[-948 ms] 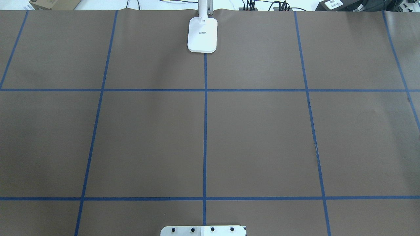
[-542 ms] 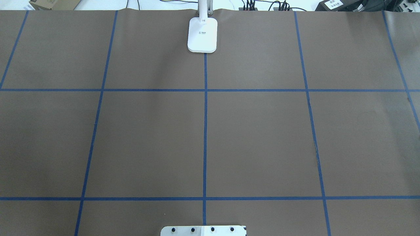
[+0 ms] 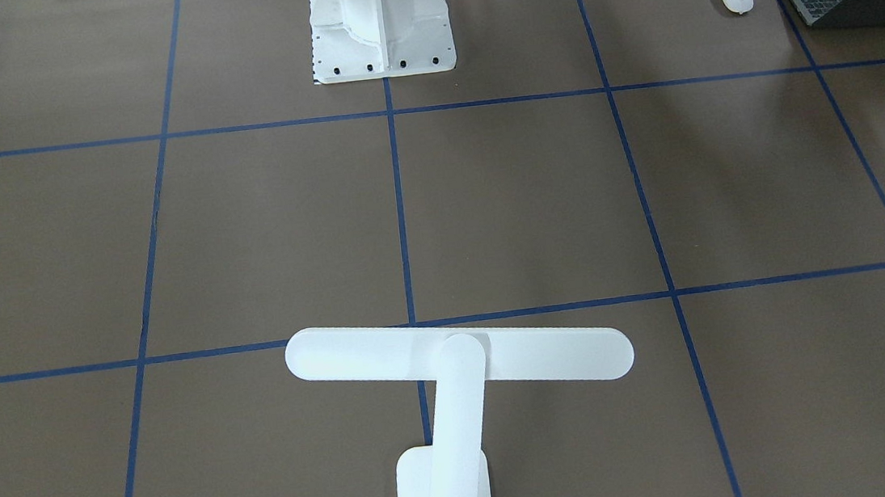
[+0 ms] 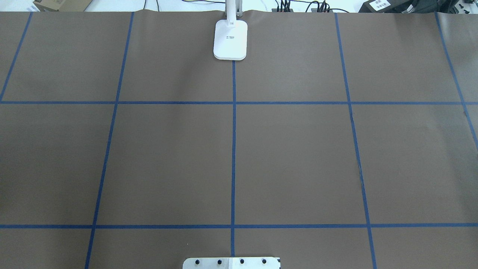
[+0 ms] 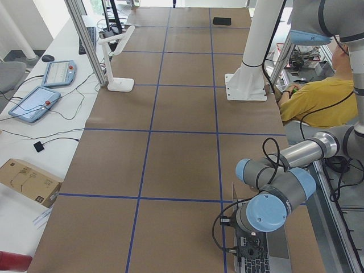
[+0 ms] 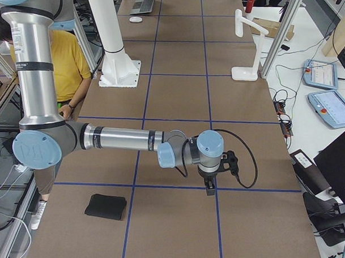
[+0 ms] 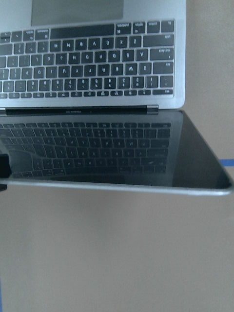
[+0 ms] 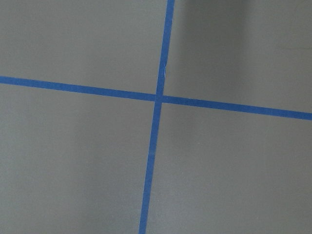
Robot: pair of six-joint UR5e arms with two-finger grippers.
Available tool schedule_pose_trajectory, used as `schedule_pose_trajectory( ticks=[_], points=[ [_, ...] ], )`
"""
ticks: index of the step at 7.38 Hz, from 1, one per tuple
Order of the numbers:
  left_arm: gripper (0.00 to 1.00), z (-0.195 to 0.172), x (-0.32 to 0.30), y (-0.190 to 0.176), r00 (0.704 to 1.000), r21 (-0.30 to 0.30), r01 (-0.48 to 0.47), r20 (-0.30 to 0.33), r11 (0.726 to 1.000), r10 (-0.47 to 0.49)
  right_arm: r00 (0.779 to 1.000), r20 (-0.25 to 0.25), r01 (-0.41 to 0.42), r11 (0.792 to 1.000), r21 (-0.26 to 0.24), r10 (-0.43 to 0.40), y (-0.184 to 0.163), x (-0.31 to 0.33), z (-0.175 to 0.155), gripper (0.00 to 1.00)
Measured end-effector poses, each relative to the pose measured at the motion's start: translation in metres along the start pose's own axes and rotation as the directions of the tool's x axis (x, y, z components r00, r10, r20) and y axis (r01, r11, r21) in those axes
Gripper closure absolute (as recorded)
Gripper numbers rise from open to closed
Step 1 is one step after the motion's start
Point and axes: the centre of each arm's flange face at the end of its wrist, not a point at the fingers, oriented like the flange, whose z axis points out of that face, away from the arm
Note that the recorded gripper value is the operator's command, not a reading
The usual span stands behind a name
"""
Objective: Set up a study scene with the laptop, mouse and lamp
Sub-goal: 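Carry the open silver laptop in the left gripper toward the table, then move the held laptop across the table toward the white lamp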
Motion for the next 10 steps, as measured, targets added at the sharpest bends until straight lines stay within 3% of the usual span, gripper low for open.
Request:
schedule_pose_trajectory(
  ticks=[5,8,10],
  points=[
    [1.00,-0.046,0.099,0.033,0.998,0.026,0.002,-0.059,1.000,0.000,1.000,0.009,0.000,1.000,0.000,0.000,-0.001,-0.001,0.000,0.01],
    [1.00,-0.059,0.188,0.092,0.997,-0.029,-0.014,-0.082,0.999,0.012,1.000,0.014,0.005,1.000,0.005,-0.005,-0.002,-0.004,-0.002,0.01],
    [1.00,-0.061,0.251,0.152,0.996,-0.060,-0.045,-0.077,0.997,0.040,1.000,0.016,0.011,1.000,0.010,-0.011,-0.003,-0.006,-0.005,0.01]
  ],
)
